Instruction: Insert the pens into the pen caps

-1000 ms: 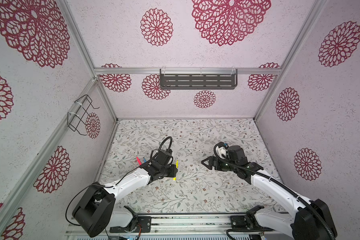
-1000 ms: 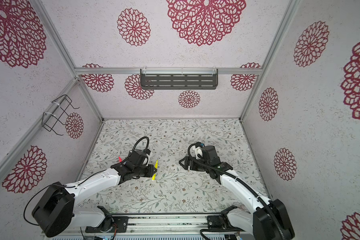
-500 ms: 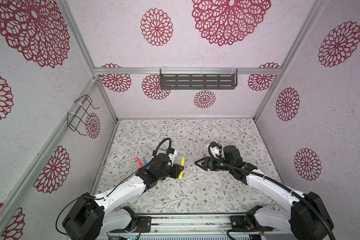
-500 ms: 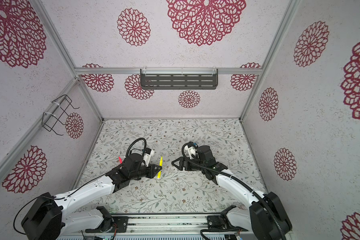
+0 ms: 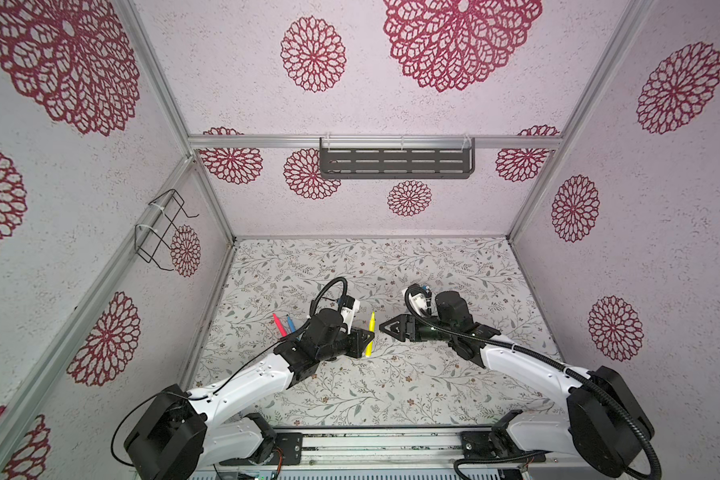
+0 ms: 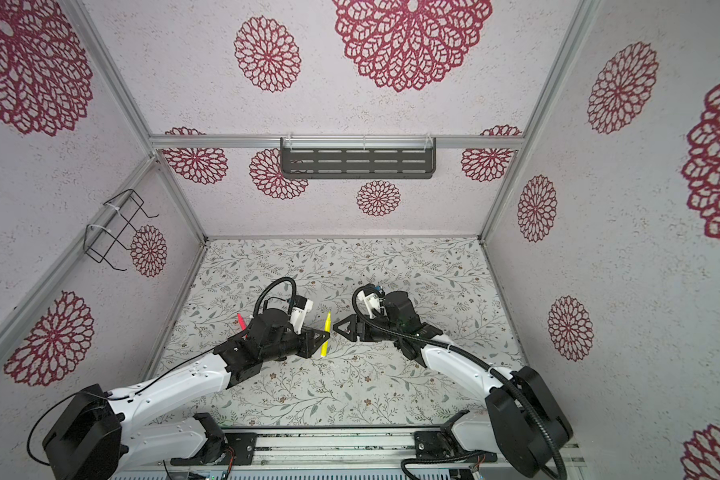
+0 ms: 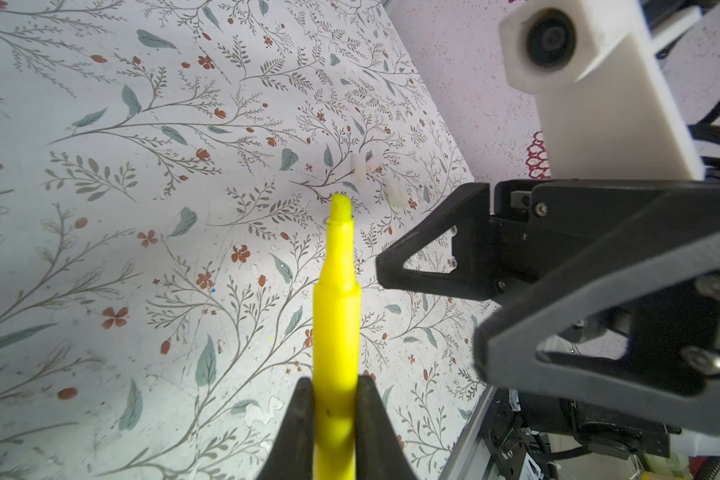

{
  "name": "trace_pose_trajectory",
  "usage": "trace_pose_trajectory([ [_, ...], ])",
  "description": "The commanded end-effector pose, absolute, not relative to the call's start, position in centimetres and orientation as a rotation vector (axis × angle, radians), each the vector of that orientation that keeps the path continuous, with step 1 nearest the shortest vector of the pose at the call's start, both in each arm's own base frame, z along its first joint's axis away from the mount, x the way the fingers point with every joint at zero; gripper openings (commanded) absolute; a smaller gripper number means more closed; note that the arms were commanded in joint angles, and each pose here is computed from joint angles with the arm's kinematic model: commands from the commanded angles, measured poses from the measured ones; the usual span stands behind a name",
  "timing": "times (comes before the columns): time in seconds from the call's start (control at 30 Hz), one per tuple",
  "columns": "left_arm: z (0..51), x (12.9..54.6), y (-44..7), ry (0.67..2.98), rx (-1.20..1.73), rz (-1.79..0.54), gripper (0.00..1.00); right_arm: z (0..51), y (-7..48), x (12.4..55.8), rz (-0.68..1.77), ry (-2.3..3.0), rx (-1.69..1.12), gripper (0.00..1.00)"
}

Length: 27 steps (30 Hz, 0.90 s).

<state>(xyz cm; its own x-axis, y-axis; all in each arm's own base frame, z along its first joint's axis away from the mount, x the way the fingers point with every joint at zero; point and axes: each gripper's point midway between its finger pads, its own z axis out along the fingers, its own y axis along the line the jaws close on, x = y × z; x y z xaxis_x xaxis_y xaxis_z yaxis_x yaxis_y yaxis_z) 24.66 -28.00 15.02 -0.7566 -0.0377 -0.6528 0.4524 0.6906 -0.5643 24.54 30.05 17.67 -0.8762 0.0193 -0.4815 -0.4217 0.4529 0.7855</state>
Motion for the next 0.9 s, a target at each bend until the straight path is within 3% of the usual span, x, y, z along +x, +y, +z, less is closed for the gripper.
trace_pose_trajectory([
  [0.0, 16.6, 24.8, -28.8, 2.191, 0.325, -1.015, 0.12, 19.8, 31.4, 25.0, 1.447, 2.209, -0.377, 0.69],
  [0.87, 16.1, 24.1, -29.9, 2.197, 0.357, -1.022, 0.12, 19.4, 33.6, 25.8, 1.466, 2.21, -0.371, 0.41],
])
